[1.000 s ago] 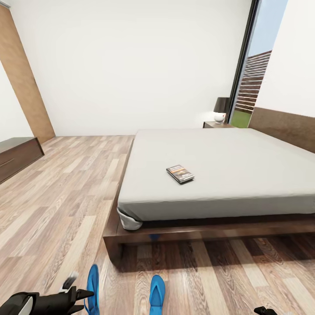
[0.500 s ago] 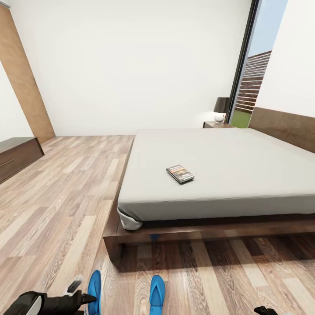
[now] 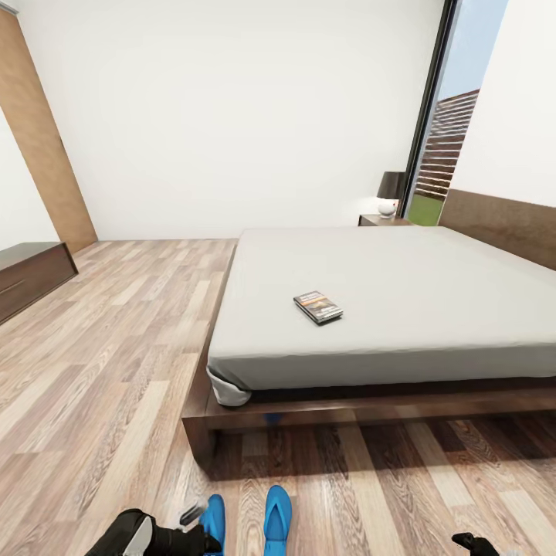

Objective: In the bedroom, move the book from the bed onto either nightstand, and place the two sandals side by side next to the bed.

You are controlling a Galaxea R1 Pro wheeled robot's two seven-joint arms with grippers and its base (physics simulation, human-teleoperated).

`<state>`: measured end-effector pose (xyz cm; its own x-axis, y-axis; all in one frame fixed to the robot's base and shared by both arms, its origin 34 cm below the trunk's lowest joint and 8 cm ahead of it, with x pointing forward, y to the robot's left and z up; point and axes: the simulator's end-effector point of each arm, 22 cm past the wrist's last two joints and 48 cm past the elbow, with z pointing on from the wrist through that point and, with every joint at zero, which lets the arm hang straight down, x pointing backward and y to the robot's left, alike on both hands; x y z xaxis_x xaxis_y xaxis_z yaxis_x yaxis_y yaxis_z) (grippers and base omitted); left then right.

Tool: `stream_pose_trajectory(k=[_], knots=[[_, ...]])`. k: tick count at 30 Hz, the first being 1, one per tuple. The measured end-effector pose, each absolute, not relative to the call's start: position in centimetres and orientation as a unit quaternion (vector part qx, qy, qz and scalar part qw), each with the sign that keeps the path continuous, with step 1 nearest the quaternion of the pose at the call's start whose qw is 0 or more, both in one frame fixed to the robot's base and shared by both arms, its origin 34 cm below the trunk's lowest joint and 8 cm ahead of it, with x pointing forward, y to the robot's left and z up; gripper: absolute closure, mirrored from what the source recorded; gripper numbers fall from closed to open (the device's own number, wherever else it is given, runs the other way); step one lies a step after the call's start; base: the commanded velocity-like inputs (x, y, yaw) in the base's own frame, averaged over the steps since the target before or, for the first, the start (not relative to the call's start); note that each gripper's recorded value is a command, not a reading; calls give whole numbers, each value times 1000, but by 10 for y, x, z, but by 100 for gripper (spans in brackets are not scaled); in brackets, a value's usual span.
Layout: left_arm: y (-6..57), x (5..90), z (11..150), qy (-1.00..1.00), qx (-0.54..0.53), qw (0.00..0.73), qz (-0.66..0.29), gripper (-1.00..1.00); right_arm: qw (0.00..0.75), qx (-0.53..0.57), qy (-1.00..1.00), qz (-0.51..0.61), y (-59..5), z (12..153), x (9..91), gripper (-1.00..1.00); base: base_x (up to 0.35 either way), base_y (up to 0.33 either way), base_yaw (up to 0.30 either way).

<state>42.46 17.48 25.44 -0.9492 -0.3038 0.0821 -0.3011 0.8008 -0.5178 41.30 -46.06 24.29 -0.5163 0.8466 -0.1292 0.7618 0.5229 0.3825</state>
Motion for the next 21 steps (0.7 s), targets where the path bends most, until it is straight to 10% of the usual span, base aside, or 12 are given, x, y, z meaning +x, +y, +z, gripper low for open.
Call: stream_pose_trajectory(k=[21], knots=[[120, 511, 300, 950, -121, 65, -279, 100, 318, 373, 780, 389, -398, 349, 533, -100, 0, 0, 0]])
